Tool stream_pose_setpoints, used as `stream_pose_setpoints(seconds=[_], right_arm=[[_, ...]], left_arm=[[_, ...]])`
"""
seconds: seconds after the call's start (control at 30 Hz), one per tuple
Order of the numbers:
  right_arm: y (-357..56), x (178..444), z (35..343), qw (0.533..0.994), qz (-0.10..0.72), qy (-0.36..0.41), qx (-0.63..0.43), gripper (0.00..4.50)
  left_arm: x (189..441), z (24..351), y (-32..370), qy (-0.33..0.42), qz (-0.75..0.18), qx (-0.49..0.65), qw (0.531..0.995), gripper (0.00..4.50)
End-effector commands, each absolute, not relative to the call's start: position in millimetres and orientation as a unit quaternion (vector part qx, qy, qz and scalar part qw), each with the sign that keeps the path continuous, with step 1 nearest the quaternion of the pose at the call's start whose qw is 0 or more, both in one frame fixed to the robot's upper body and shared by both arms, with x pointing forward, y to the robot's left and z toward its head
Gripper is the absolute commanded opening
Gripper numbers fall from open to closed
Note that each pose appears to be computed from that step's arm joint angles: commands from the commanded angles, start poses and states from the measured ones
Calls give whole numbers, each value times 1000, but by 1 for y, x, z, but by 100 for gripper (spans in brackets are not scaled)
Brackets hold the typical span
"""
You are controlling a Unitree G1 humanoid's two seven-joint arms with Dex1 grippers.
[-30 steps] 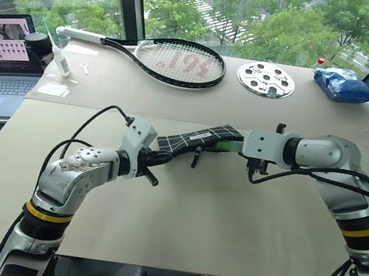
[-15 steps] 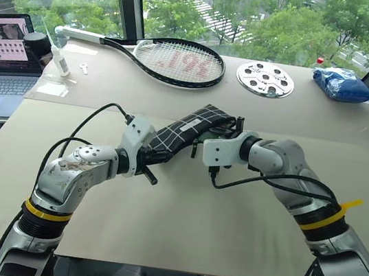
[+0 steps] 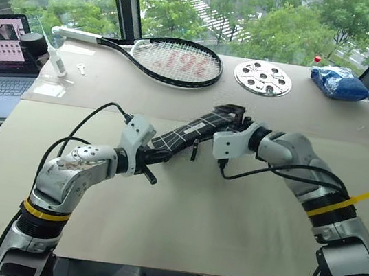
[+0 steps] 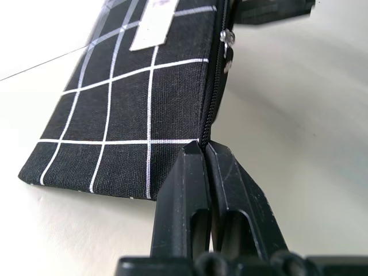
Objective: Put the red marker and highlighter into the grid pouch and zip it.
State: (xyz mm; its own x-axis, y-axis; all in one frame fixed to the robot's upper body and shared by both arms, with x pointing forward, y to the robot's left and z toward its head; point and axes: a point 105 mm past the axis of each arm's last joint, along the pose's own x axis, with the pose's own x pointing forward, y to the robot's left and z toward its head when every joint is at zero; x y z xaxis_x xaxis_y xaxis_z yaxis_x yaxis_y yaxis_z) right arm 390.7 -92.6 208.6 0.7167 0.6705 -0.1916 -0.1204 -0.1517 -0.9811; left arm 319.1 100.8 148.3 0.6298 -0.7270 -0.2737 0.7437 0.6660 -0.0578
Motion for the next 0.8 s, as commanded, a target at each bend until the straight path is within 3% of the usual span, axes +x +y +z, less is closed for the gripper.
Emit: stream_pose_setpoints(seconds=[0.03,0.23,0.43,0.53,0.63,0.8], right_arm=[[-110,390,241,628,301,-224,-682,444],[-126,382,251,658,326,-203,-648,444],[-127,358,255,785,406,-122,-452,444],[-131,350,253,824,417,-79,-375,444],[-141,347,254,860,404,-49,-309,368],[-170,338,268,897,399,-29,-189,198]], left_arm=[[319,169,100,107,-412,9,905,0],[320,171,101,107,-409,-2,906,0],[321,172,101,107,-405,-5,908,0],[321,172,101,108,-405,-5,908,0],[322,171,102,108,-403,-5,909,0],[322,171,102,109,-402,-5,909,0]])
